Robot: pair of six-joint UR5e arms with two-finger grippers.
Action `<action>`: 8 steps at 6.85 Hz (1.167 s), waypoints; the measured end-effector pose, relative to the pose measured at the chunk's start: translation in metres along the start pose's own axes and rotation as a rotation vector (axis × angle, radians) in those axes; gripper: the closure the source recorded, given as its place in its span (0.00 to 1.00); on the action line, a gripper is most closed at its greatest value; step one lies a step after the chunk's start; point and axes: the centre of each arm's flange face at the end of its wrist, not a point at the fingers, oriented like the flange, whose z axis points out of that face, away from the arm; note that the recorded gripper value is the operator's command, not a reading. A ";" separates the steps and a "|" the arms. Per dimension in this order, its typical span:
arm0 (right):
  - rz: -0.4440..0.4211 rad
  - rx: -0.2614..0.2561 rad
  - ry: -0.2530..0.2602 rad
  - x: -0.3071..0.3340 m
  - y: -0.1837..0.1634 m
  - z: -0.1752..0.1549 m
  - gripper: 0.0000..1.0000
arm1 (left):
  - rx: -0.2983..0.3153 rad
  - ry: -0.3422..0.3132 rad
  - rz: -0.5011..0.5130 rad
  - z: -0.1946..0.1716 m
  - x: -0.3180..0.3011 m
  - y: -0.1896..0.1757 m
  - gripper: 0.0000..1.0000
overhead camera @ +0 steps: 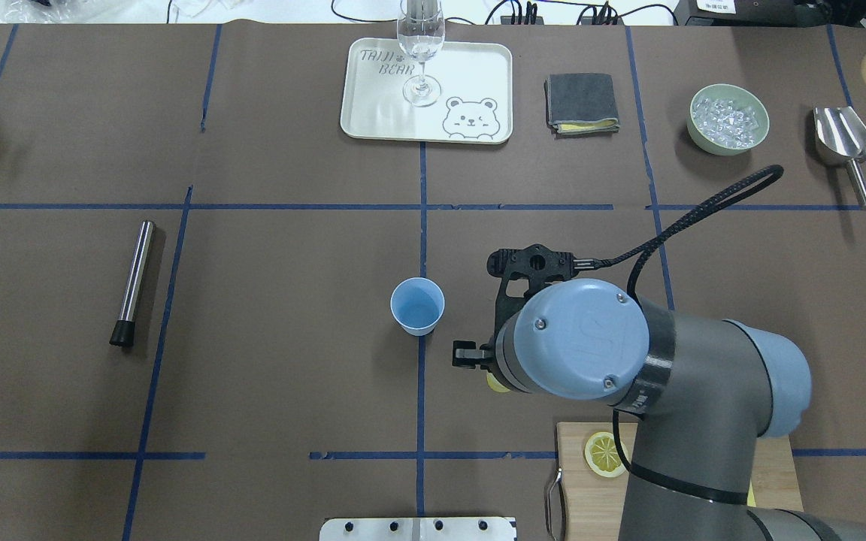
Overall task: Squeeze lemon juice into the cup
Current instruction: 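Lift the lemon slice and carry it over the blue cup, then open the right gripper to drop the lemon slice into the cup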
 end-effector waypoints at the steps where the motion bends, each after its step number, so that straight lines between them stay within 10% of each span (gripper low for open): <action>1: 0.009 0.015 -0.005 -0.015 -0.015 -0.002 0.50 | 0.000 0.000 0.000 0.000 0.000 0.000 0.00; 8: 0.021 0.047 0.078 -0.116 -0.089 0.032 0.45 | -0.002 0.002 -0.001 0.001 0.000 0.000 0.00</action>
